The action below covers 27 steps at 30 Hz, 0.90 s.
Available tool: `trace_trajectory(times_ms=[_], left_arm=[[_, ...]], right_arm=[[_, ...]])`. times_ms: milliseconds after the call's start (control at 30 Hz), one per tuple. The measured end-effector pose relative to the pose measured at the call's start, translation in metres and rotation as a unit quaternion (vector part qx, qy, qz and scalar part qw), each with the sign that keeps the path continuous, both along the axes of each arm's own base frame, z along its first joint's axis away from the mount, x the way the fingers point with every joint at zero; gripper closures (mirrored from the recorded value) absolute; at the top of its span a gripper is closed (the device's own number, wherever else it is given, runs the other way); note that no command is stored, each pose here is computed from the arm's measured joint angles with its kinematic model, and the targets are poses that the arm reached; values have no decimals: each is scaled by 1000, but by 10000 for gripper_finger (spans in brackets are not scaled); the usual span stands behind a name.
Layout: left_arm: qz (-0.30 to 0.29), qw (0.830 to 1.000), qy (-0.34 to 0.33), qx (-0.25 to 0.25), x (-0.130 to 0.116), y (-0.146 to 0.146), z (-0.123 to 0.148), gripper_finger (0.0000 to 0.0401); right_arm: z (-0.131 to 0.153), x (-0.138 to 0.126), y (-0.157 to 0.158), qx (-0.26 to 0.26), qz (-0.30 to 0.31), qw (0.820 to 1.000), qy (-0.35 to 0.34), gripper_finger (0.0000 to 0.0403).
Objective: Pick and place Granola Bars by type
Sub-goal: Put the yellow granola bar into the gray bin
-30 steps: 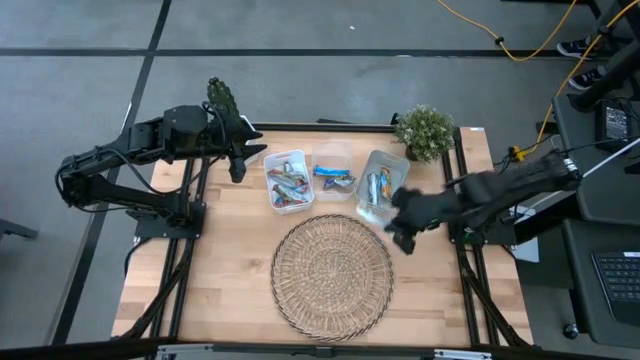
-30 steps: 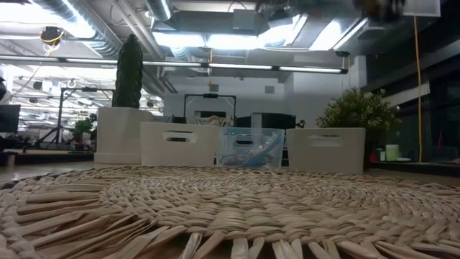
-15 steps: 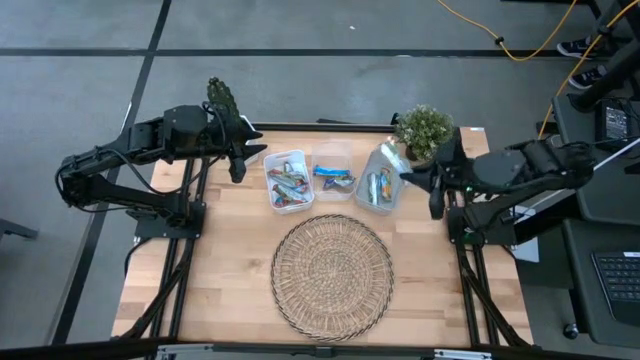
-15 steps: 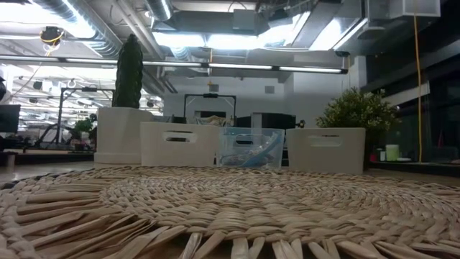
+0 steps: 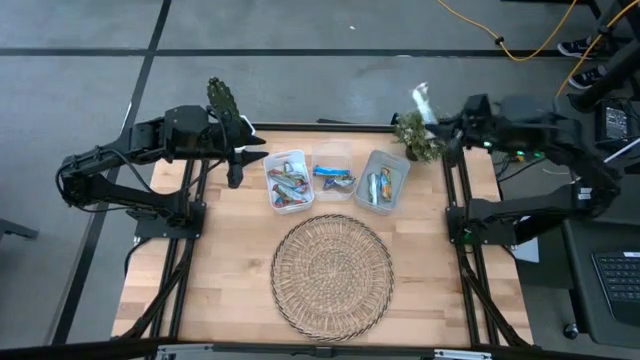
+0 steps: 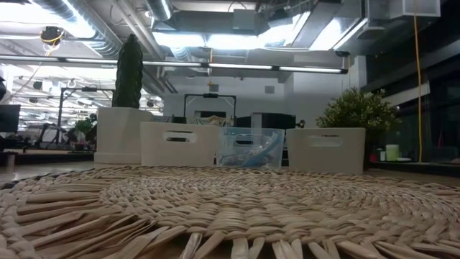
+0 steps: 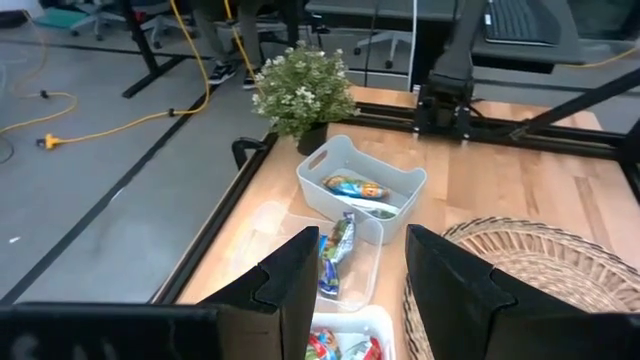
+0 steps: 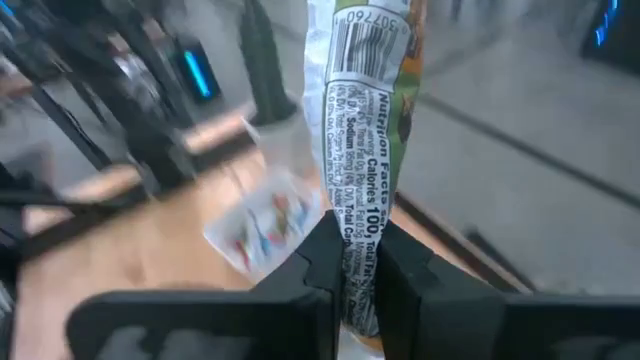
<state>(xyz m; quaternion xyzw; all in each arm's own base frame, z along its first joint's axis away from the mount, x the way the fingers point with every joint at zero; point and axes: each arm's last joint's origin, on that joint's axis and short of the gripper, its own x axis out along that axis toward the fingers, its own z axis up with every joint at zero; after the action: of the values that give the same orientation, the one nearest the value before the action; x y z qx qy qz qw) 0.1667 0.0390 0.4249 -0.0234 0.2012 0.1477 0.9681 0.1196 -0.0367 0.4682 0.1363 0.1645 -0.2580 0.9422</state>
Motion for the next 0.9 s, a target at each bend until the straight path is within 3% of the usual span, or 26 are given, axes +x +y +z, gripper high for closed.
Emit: trace_trajectory(times_ms=[167,333,533,900], left_arm=[[2,1000,0,-3,1,0,0,258],[9,1000,-2,-15,2,1,-1,258],[10,1000,-2,-16,2,1,-1,258],[11,1000,-3,-19,2,1,-1,258]], right_arm=[[-38,24,-13,55,-31,992,112,358],[-113,58,-24,110,-54,968,218,363],[-196,84,-31,163,-89,950,249,357],[-223,95,-34,254,-138,926,242,347]])
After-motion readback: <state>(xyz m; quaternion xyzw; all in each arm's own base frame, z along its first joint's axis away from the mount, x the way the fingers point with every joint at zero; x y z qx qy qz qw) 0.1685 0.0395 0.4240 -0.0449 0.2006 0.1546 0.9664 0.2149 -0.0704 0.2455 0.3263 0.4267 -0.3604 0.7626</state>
